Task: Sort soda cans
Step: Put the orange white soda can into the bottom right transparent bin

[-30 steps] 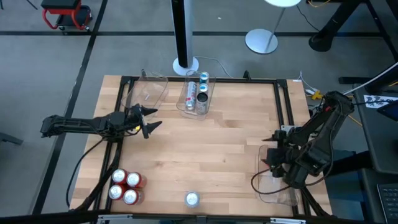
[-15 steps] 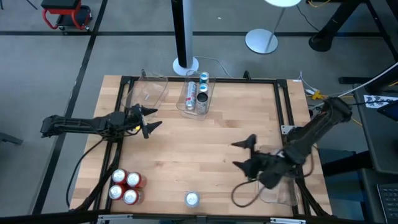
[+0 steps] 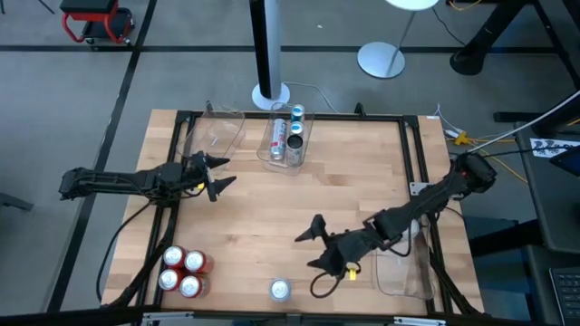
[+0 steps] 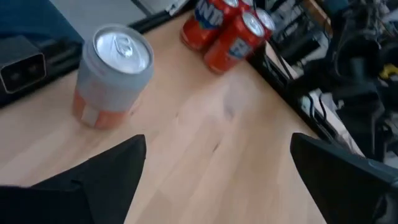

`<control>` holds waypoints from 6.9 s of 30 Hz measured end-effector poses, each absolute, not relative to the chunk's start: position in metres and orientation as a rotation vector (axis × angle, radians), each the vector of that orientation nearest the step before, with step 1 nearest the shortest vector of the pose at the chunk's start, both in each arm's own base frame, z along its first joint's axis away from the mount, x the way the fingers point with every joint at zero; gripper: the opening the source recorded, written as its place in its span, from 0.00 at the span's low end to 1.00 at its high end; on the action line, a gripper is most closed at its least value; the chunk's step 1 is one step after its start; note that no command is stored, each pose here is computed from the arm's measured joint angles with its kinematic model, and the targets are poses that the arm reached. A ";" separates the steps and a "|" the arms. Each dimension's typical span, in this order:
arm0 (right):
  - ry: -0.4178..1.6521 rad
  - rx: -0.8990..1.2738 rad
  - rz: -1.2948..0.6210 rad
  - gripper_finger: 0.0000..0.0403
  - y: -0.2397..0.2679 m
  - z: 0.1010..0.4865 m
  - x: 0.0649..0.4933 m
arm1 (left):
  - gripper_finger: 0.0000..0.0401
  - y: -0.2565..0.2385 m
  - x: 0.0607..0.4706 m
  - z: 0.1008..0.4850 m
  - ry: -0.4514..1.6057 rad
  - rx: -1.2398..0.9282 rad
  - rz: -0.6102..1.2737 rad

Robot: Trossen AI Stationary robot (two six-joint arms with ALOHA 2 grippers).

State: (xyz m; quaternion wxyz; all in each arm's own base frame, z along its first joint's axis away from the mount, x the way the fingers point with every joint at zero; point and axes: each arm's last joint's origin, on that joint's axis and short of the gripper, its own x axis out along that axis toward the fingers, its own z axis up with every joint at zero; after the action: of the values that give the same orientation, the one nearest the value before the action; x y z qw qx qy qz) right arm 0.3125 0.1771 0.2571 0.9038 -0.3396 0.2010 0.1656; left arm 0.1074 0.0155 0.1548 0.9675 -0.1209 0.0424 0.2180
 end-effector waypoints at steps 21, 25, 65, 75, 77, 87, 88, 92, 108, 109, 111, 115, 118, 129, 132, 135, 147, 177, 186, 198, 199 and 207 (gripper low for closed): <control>0.090 -0.755 0.488 0.99 0.195 0.242 0.345 | 0.93 0.015 0.107 0.155 0.085 -0.248 0.441; 0.057 -0.719 0.464 0.99 0.196 0.246 0.346 | 0.93 0.015 0.107 0.155 0.085 -0.251 0.441; 0.660 -0.833 0.800 0.99 0.249 0.263 0.412 | 0.93 0.015 0.107 0.154 0.086 -0.255 0.441; 0.638 -0.823 0.812 0.99 0.254 0.250 0.420 | 0.93 0.015 0.108 0.154 0.091 -0.254 0.442; 0.637 -0.830 0.805 0.99 0.254 0.250 0.420 | 0.93 0.015 0.108 0.154 0.091 -0.255 0.442; 0.643 -0.822 0.854 0.99 0.260 0.220 0.431 | 0.93 0.015 0.108 0.154 0.095 -0.256 0.442; 0.649 -0.819 0.858 0.99 0.259 0.218 0.432 | 0.93 0.015 0.108 0.154 0.096 -0.256 0.443; 0.682 -0.814 0.871 0.99 0.258 0.206 0.436 | 0.93 0.015 0.108 0.154 0.096 -0.257 0.442; 0.659 -0.808 0.875 0.72 0.256 0.203 0.442 | 0.93 0.016 0.108 0.154 0.095 -0.254 0.443; 0.662 -0.805 0.877 0.72 0.255 0.203 0.442 | 0.93 0.015 0.108 0.154 0.095 -0.254 0.443; 0.667 -0.807 0.888 0.72 0.255 0.205 0.442 | 0.93 0.015 0.108 0.154 0.095 -0.254 0.442; 0.667 -0.848 0.914 0.72 0.256 0.210 0.438 | 0.93 0.015 0.108 0.154 0.096 -0.255 0.443; 0.657 -0.855 0.919 0.72 0.258 0.221 0.432 | 0.93 0.016 0.108 0.153 0.096 -0.256 0.443; 0.772 -0.962 0.772 0.72 0.261 0.262 0.396 | 0.93 0.015 0.108 0.154 0.097 -0.254 0.443; 0.852 -0.979 0.711 0.72 0.261 0.263 0.386 | 0.93 0.015 0.108 0.153 0.097 -0.254 0.443; 0.948 -0.982 0.681 0.72 0.261 0.260 0.377 | 0.93 0.016 0.108 0.153 0.097 -0.254 0.443; 1.377 -0.946 0.463 0.72 0.247 0.267 0.326 | 0.93 0.016 0.108 0.154 0.096 -0.257 0.443; 1.328 -0.439 -0.051 0.72 0.242 0.271 0.124 | 0.93 0.016 0.108 0.153 0.096 -0.257 0.443; 1.211 -0.388 -0.118 0.72 0.246 0.243 0.104 | 0.93 0.016 0.108 0.154 0.095 -0.261 0.443; 1.210 -0.367 -0.119 0.72 0.240 0.210 0.107 | 0.93 0.015 0.108 0.154 0.094 -0.259 0.443; 1.226 -0.371 -0.118 0.72 0.239 0.208 0.107 | 0.93 0.015 0.108 0.154 0.094 -0.260 0.443; 1.245 -0.398 -0.119 0.96 0.236 0.205 0.105 | 0.93 0.015 0.108 0.154 0.094 -0.260 0.443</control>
State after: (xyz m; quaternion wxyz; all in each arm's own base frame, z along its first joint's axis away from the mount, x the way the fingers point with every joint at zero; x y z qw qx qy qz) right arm 0.1055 0.2358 0.2047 0.7922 -0.1851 0.5788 -0.0552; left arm 0.1080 0.0155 0.1536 0.9661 -0.1287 0.0465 0.2190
